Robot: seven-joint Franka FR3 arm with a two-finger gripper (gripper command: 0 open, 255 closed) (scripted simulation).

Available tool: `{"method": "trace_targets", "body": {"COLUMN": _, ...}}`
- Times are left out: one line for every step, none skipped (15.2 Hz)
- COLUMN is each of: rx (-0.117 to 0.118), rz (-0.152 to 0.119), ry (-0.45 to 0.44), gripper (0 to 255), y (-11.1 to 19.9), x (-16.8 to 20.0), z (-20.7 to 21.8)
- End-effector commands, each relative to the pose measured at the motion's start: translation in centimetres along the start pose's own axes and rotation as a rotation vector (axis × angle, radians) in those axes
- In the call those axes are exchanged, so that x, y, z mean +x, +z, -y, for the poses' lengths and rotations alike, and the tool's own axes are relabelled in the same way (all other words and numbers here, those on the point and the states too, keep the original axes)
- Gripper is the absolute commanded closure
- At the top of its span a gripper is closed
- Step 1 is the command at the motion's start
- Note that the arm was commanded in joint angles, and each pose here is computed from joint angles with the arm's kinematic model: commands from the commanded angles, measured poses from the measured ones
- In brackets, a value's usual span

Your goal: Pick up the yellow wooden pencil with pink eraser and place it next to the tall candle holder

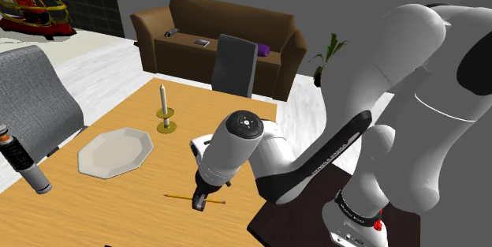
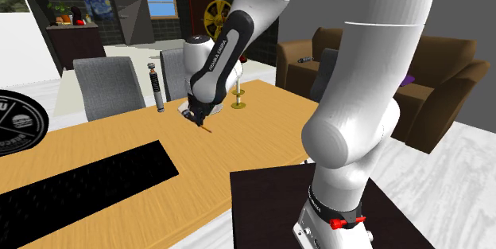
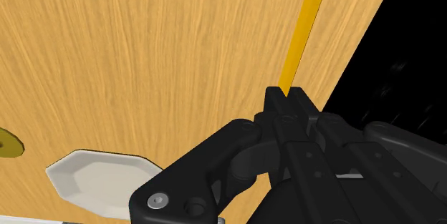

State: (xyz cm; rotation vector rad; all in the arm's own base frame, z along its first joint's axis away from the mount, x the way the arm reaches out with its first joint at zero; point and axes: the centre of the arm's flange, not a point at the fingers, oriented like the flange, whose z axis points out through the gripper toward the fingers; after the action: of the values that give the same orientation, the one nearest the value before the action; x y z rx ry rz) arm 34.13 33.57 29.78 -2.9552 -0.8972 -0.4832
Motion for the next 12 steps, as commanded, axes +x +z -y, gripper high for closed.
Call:
{"method": "trace_targets", "body": {"rx": 0.000, "rz": 0.001, "ry": 0.000, "gripper": 255, "y": -1.0, "x": 0.3, "z": 0.0}}
{"method": "trace_targets", "body": {"rx": 0.000, "rz": 0.001, "ry": 0.000, "gripper": 255, "y": -1.5, "x": 0.5, "z": 0.0}}
{"method": "trace_targets", "body": {"rx": 0.000, "rz": 0.001, "ry": 0.000, "gripper": 255, "y": -2.0, "x": 0.6, "z": -0.1}}
{"method": "trace_targets", "body": {"rx": 0.000, "rz": 0.001, "ry": 0.000, "gripper": 255, "y": -2.5, "x": 0.8, "z": -0.1}}
{"method": "trace_targets", "body": {"rx": 0.000, "rz": 0.001, "ry": 0.000, "gripper": 255, "y": -3.0, "x": 1.0, "z": -0.2}}
{"method": "trace_targets", "body": {"rx": 0.000, "rz": 0.001, "ry": 0.000, "gripper": 255, "y": -3.5, "x": 1.1, "z": -0.2}}
{"method": "trace_targets", "body": {"rx": 0.000, "rz": 0.001, "ry": 0.000, "gripper": 255, "y": -4.0, "x": 1.3, "z": -0.2}}
{"method": "trace_targets", "body": {"rx": 0.000, "rz": 0.001, "ry": 0.000, "gripper": 255, "y": -4.5, "x": 1.4, "z": -0.3}}
{"method": "trace_targets", "body": {"rx": 0.000, "rz": 0.001, "ry": 0.000, "gripper": 255, "y": -5.0, "x": 1.6, "z": -0.3}}
{"method": "trace_targets", "body": {"rx": 0.000, "rz": 0.001, "ry": 0.000, "gripper": 255, "y": -5.5, "x": 1.7, "z": -0.4}}
{"method": "trace_targets", "body": {"rx": 0.000, "rz": 0.001, "ry": 0.000, "gripper": 255, "y": -6.0, "x": 1.9, "z": -0.4}}
{"method": "trace_targets", "body": {"rx": 0.000, "rz": 0.001, "ry": 0.000, "gripper": 255, "y": -6.5, "x": 2.1, "z": -0.4}}
